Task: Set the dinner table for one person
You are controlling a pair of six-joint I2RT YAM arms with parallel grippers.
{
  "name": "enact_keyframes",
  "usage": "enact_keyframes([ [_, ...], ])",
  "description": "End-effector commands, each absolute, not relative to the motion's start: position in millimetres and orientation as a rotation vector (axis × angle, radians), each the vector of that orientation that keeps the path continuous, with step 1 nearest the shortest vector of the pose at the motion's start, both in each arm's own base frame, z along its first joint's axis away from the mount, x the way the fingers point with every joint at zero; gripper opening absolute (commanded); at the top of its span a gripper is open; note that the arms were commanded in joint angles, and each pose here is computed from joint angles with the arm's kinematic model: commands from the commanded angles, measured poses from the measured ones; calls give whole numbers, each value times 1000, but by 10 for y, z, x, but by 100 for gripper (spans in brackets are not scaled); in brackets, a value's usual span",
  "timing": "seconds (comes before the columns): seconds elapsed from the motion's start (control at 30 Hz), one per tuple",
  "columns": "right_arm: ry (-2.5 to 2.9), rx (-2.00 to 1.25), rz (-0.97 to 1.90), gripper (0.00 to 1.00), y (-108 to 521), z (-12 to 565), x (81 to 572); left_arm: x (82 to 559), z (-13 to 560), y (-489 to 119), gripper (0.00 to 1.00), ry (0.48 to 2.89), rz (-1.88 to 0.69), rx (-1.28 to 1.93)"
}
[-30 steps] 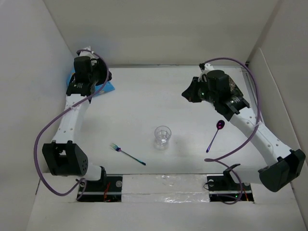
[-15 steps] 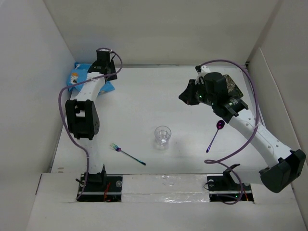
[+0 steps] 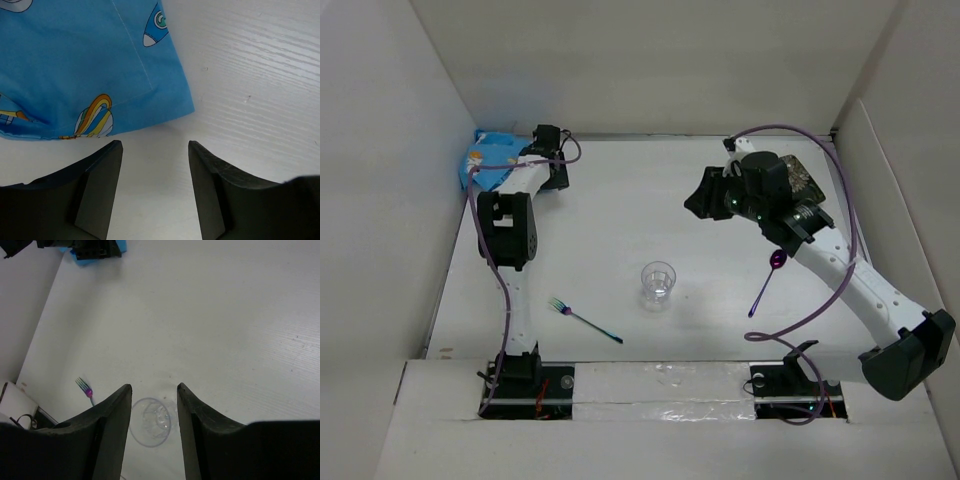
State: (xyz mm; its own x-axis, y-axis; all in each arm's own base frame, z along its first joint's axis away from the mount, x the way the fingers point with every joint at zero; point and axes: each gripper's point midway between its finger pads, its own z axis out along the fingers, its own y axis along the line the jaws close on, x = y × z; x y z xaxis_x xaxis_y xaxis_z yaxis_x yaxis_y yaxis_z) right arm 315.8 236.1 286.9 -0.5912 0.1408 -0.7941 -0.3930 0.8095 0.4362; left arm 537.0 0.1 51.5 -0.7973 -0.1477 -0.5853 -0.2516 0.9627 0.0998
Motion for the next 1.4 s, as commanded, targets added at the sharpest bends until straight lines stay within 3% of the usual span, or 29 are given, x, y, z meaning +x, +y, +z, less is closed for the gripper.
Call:
enact_keyframes([
  [0.0, 2023, -221, 767, 47, 2466, 3105, 3108, 5480, 603, 80, 53, 2464, 277, -317],
  [0.47, 2074, -263, 728, 47, 2582, 2990, 3070, 5557, 436, 85, 58, 2436, 274, -372],
  [0.63, 2082, -275, 737, 47, 2630, 2945, 3096, 5566, 914, -130, 57, 2302, 100, -382],
  [0.87, 2094, -286, 728, 47, 2663, 2890, 3143, 5547, 1317, -243, 56, 2191, 92, -330],
  [1.37, 2107, -286, 684, 47, 2570, 2869, 3242, 5692, 357, -60, 58, 2436, 328, -322],
])
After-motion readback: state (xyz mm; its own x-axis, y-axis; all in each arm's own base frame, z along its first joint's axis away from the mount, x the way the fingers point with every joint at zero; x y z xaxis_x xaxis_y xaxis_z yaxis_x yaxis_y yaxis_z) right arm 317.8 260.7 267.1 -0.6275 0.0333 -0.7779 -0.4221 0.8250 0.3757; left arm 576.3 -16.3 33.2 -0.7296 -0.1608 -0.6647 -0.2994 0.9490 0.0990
